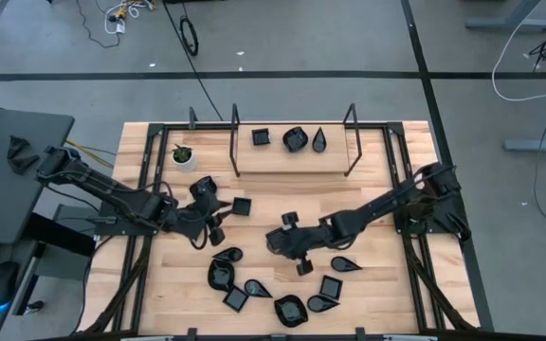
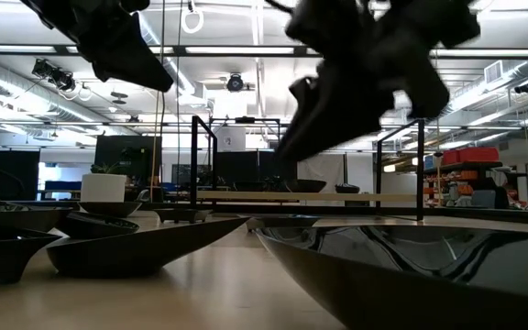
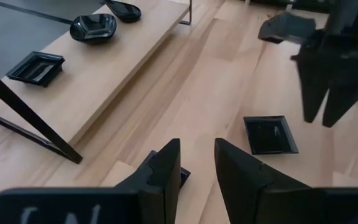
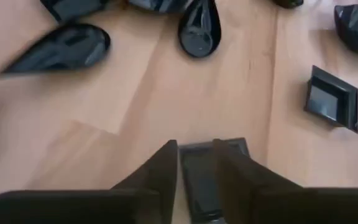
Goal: Pick & Place Mini shaped plates
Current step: Stack the black square bowl on top of the other black square bowl on the shelf
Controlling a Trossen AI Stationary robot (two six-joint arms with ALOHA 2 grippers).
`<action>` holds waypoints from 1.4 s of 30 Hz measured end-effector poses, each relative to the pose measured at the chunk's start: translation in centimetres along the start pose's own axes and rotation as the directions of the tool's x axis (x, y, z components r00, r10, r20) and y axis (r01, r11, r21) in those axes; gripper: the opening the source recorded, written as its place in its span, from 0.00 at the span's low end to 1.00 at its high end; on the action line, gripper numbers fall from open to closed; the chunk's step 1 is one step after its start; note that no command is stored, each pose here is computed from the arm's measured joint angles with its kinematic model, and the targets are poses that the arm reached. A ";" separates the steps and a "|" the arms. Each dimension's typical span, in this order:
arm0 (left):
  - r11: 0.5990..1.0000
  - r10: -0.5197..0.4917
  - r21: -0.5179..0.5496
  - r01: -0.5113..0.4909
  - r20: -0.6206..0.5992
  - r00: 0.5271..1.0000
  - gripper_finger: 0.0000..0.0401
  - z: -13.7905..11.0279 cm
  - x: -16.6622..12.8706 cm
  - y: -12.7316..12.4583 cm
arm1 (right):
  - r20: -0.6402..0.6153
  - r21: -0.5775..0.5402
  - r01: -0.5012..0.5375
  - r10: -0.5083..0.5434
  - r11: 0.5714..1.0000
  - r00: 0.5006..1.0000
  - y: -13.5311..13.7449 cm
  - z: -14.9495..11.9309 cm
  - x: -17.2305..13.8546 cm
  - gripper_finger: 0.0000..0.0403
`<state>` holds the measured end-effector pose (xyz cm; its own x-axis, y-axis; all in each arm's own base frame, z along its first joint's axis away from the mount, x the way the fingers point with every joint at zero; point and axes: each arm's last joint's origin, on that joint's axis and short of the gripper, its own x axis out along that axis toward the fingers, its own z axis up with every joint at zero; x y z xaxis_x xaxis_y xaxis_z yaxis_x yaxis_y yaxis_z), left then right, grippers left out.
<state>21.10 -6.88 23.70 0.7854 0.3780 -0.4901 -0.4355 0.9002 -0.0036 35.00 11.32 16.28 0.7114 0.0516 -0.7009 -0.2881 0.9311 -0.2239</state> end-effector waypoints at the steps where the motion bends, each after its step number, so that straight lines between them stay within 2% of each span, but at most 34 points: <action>1: 1.000 0.003 -0.001 -0.003 0.000 1.000 0.26 0.0 0.0 0.1 | 0.009 -0.026 0.002 -0.002 1.000 1.000 0.0 -0.6 0.2 0.28; 6: 1.000 0.019 -0.010 -0.019 0.000 1.000 0.26 0.2 0.3 0.3 | 0.037 -0.133 -0.003 0.008 0.991 0.999 0.6 -2.6 1.1 0.31; 16: 1.000 0.025 -0.018 -0.025 0.002 1.000 0.26 0.3 0.4 0.5 | 0.026 -0.216 -0.019 0.026 0.976 0.999 1.0 -3.6 2.7 0.24; 25: 1.000 0.021 -0.022 -0.021 0.005 1.000 0.26 0.3 0.4 0.4 | -0.009 -0.239 0.048 -0.051 0.970 0.999 0.9 -4.4 3.7 0.18; 33: 1.000 0.021 -0.021 -0.021 0.004 1.000 0.26 0.3 0.4 0.5 | -0.010 -0.239 0.074 -0.078 0.968 0.997 0.9 -4.4 3.7 0.10; 42: 1.000 0.021 -0.022 -0.021 0.004 1.000 0.26 0.3 0.4 0.5 | -0.017 -0.230 0.160 -0.169 0.960 0.986 0.6 -4.4 3.7 0.15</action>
<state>21.35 -6.26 23.75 0.7779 0.3977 -0.4866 -0.4614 0.8871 -0.0125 34.62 10.49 10.62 0.7387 -0.1123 -0.6646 -0.3102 0.8187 -0.4832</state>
